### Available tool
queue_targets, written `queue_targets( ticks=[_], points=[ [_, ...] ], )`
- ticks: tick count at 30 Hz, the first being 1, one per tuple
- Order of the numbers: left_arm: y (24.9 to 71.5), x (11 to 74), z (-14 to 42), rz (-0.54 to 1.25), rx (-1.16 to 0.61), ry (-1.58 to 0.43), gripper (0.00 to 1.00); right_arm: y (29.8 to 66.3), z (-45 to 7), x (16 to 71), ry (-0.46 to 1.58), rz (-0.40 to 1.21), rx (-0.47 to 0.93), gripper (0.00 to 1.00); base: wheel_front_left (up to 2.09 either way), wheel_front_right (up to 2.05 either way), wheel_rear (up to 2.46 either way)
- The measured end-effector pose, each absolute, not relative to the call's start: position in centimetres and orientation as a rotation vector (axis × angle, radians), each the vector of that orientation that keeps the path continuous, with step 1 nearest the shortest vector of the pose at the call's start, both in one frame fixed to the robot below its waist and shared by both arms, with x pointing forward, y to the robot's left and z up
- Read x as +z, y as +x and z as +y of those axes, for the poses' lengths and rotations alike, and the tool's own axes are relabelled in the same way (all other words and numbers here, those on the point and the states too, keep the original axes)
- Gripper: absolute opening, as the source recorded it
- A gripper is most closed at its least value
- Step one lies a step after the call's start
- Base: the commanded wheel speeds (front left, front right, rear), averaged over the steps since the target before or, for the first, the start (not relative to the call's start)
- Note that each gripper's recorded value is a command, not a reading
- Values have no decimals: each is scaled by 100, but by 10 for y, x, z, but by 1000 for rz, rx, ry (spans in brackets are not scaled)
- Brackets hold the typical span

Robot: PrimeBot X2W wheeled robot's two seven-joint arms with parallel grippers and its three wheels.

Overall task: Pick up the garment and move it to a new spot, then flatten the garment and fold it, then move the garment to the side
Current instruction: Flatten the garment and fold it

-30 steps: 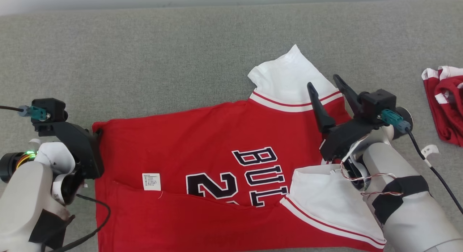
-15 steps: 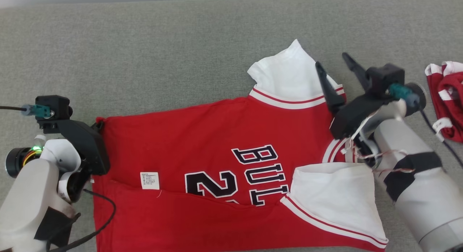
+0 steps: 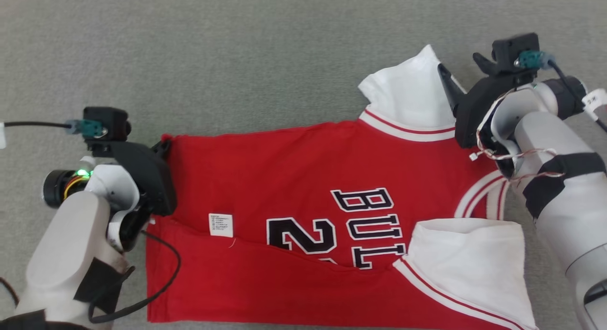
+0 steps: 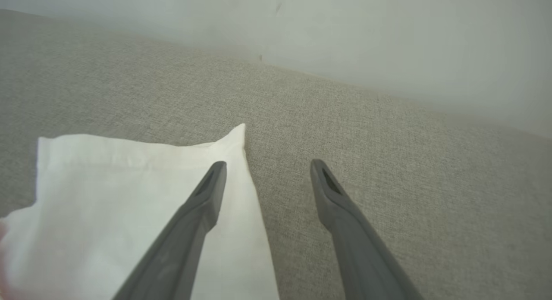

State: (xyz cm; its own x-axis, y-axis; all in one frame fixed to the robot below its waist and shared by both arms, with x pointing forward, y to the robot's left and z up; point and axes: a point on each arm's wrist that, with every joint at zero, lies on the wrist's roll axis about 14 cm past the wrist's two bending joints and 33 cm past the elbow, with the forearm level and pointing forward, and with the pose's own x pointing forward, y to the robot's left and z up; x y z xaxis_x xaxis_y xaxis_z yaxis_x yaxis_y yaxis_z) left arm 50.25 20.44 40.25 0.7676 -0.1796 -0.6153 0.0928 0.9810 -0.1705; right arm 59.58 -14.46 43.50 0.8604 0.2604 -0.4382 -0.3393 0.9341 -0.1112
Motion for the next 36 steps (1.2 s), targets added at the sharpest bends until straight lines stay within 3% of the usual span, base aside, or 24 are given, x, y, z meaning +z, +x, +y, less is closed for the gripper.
queue_targets(
  ticks=[8, 9, 10, 11, 13, 14, 26, 36],
  points=[
    [507, 402, 201, 658, -157, -140, 0, 616, -133, 422, -204, 506, 336, 100, 0, 0, 0],
    [507, 401, 201, 658, -155, -140, 0, 617, -131, 420, -207, 512, 341, 96, 0, 0, 0],
    [507, 400, 201, 658, -155, -140, 0, 618, -128, 417, -214, 520, 348, 88, 0, 0, 0],
    [507, 399, 202, 656, -153, -141, 0, 618, -126, 413, -217, 530, 356, 57, 0, 0, 0],
    [507, 398, 204, 655, -150, -144, 0, 617, -121, 406, -217, 549, 368, 16, 0, 0, 0],
    [507, 397, 205, 653, -147, -147, 0, 617, -119, 404, -217, 553, 372, 0, 0, 0, 0],
    [513, 412, 211, 562, -131, -141, 0, 623, -149, 435, -206, 414, 299, 0, 0, 0, 0],
    [512, 437, 212, 446, -120, -153, 0, 606, -174, 472, -169, 275, 234, 0, 0, 0, 0]
  ],
)
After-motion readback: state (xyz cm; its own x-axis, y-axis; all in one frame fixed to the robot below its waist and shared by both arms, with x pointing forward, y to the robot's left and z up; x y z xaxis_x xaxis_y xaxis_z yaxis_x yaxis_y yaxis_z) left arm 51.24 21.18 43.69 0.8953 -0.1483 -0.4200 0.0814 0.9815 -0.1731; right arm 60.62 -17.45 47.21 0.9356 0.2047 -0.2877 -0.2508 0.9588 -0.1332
